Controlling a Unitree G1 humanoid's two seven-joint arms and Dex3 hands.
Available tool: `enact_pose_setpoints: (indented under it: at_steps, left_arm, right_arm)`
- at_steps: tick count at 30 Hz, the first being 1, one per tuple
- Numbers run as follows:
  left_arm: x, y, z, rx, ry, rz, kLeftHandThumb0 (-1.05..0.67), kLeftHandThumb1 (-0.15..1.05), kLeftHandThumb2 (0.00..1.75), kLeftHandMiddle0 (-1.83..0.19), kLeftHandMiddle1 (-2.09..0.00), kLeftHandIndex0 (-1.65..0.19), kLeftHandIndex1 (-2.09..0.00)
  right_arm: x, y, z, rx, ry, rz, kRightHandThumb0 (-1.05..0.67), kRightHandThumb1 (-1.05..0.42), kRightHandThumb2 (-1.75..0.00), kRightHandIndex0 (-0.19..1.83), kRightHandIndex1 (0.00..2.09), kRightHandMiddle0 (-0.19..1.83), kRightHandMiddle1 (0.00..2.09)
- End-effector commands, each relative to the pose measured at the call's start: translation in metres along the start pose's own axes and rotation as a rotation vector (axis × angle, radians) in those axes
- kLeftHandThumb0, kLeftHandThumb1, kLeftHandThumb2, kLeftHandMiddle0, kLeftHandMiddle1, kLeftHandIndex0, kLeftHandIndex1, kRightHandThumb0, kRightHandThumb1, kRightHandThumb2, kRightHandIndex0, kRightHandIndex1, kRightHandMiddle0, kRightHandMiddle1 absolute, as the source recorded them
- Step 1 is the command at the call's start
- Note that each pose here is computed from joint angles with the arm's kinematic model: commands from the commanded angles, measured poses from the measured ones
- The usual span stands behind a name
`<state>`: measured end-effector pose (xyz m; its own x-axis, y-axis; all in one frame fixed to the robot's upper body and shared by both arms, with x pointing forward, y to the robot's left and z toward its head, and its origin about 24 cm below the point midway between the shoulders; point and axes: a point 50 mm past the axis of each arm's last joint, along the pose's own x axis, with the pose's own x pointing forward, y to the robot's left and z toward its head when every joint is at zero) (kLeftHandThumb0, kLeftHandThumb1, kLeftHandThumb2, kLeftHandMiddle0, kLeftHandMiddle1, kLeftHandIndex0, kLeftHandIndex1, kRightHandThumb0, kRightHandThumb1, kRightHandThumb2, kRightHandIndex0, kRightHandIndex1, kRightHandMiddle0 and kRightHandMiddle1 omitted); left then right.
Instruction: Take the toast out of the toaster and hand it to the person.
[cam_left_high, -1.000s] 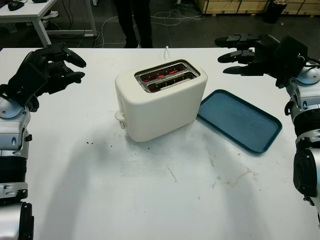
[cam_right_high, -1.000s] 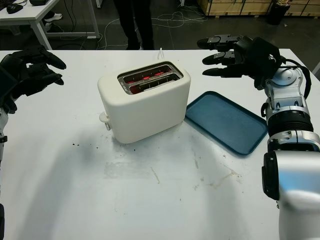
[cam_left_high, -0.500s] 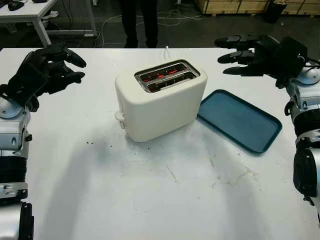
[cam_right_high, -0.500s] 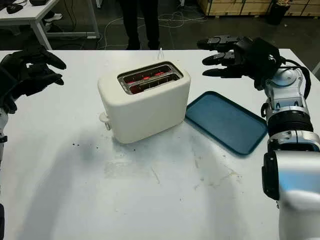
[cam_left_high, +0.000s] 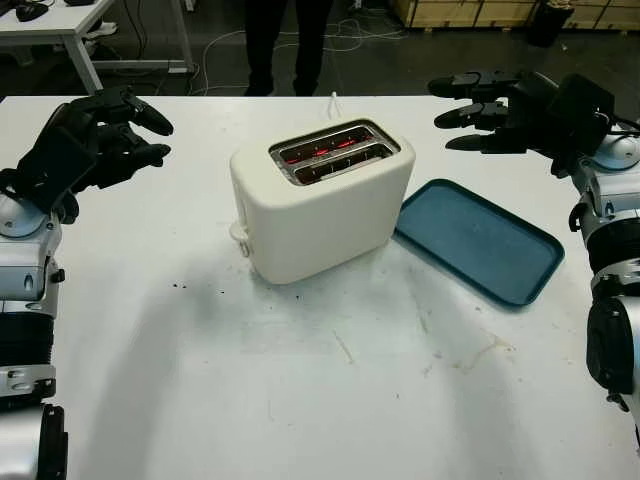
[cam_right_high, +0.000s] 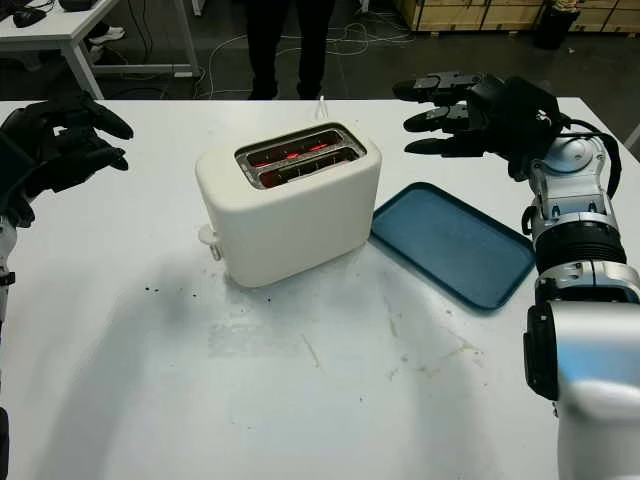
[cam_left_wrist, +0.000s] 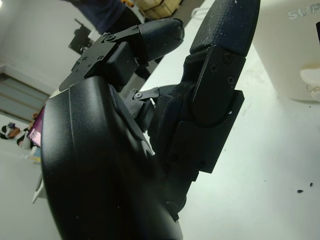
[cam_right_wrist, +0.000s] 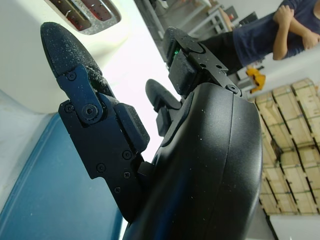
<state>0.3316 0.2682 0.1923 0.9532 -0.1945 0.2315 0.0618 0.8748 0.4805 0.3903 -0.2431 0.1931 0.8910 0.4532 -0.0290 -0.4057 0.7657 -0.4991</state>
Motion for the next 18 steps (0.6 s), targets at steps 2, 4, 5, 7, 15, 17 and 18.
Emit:
enact_pose_setpoints:
  at_steps: [2, 4, 5, 7, 15, 17, 18]
  left_arm:
    - [0.0015, 0.0008, 0.0033, 0.015, -0.014, 0.006, -1.05, 0.87, 0.0, -0.63, -1.33, -0.59, -1.19]
    - [0.0016, 0.0008, 0.0032, 0.006, -0.013, 0.005, -1.05, 0.87, 0.0, -0.63, -1.33, -0.59, -1.19]
    - [0.0015, 0.0008, 0.0033, 0.011, -0.015, 0.003, -1.05, 0.87, 0.0, -0.63, -1.33, -0.59, -1.19]
    - [0.0016, 0.0007, 0.0033, 0.019, -0.015, 0.001, -1.05, 0.88, 0.01, -0.62, -1.33, -0.58, -1.19]
    - [0.0017, 0.0005, 0.0028, 0.007, -0.014, 0.004, -1.05, 0.87, 0.0, -0.62, -1.34, -0.58, -1.19]
    - [0.0017, 0.0003, 0.0029, 0.003, -0.014, 0.003, -1.05, 0.87, 0.0, -0.63, -1.33, -0.59, -1.19]
    - [0.0017, 0.0004, 0.003, 0.005, -0.013, 0.003, -1.05, 0.87, 0.0, -0.63, -1.33, -0.59, -1.19]
  right_arm:
    - [-0.0001, -0.0004, 0.001, -0.006, -0.005, -0.004, -0.83, -0.73, 0.0, 0.35, 0.55, 0.55, 0.01]
    - [-0.0003, -0.0007, 0.0007, -0.006, -0.001, -0.005, -0.82, -0.73, 0.0, 0.35, 0.56, 0.55, 0.01]
    - [-0.0003, -0.0007, 0.0007, -0.007, -0.001, -0.005, -0.82, -0.73, 0.0, 0.35, 0.56, 0.55, 0.01]
    - [0.0, -0.0001, 0.0007, -0.007, -0.002, -0.004, -0.83, -0.73, 0.0, 0.35, 0.56, 0.55, 0.01]
    - [-0.0012, -0.0012, 0.0003, -0.002, 0.003, -0.007, -0.83, -0.73, 0.0, 0.35, 0.55, 0.55, 0.01]
    - [-0.0012, -0.0013, 0.0004, -0.003, 0.004, -0.01, -0.82, -0.73, 0.0, 0.35, 0.55, 0.56, 0.01]
    - [-0.0014, -0.0013, 0.0005, -0.006, 0.003, -0.011, -0.82, -0.73, 0.0, 0.35, 0.55, 0.56, 0.01]
